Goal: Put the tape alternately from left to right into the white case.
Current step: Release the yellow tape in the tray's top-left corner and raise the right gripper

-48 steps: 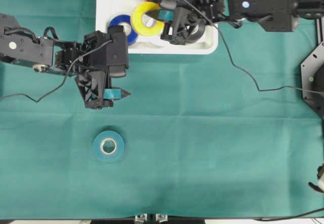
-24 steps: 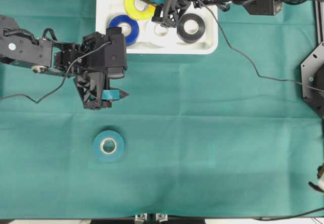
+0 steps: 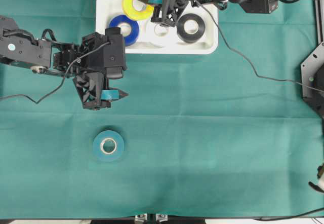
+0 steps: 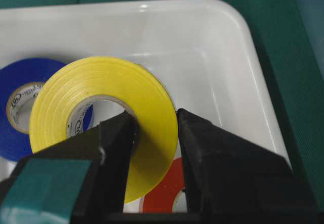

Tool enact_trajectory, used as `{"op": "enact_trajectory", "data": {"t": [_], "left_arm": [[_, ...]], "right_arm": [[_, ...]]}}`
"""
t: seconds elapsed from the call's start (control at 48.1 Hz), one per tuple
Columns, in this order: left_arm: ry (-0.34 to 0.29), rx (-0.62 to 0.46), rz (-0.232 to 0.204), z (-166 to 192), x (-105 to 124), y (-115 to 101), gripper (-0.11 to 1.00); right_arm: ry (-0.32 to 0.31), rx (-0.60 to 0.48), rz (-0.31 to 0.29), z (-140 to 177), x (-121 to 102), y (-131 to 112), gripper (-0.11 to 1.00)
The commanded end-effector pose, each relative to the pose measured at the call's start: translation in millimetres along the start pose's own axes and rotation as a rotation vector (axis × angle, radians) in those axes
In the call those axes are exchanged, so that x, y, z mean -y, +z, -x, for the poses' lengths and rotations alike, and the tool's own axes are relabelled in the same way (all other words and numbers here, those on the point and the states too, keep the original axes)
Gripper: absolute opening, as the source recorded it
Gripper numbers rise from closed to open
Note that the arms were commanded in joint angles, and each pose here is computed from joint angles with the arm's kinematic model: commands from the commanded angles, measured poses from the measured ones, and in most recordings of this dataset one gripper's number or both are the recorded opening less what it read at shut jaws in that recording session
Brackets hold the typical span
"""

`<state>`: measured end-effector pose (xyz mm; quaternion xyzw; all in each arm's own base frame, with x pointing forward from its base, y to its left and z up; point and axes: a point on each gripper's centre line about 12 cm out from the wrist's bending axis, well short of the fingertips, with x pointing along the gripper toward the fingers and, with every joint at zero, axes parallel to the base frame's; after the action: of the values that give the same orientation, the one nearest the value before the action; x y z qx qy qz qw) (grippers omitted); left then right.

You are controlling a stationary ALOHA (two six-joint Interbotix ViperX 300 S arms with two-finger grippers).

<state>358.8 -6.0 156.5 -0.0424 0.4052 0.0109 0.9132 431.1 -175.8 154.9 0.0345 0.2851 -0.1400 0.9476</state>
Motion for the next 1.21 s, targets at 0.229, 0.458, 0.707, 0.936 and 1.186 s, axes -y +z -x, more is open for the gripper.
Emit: {"op": "enact_trajectory", "data": {"t": [0.229, 0.458, 0.707, 0.936, 1.186], "left_arm": [[-0.006, 0.03, -0.002, 5, 2, 8, 0.81], [-0.005, 0.03, -0.001, 5, 2, 8, 0.81], [-0.006, 0.035, -0.001, 5, 2, 9, 0.81], [-0.005, 0.033, -0.001, 5, 2, 9, 0.81], [-0.007, 0.036, -0.002, 5, 3, 10, 0.81]], "right_arm": [[0.0, 0.042, 0.007, 5, 1, 16, 0.68], [0.001, 0.036, 0.005, 5, 1, 13, 0.82], [0.002, 0.021, 0.0, 7, -1, 7, 0.82], [0.022, 0.028, 0.01, 21, -11, 6, 0.82], [0.067, 0.025, 0.034, 39, -36, 1, 0.81]]}}
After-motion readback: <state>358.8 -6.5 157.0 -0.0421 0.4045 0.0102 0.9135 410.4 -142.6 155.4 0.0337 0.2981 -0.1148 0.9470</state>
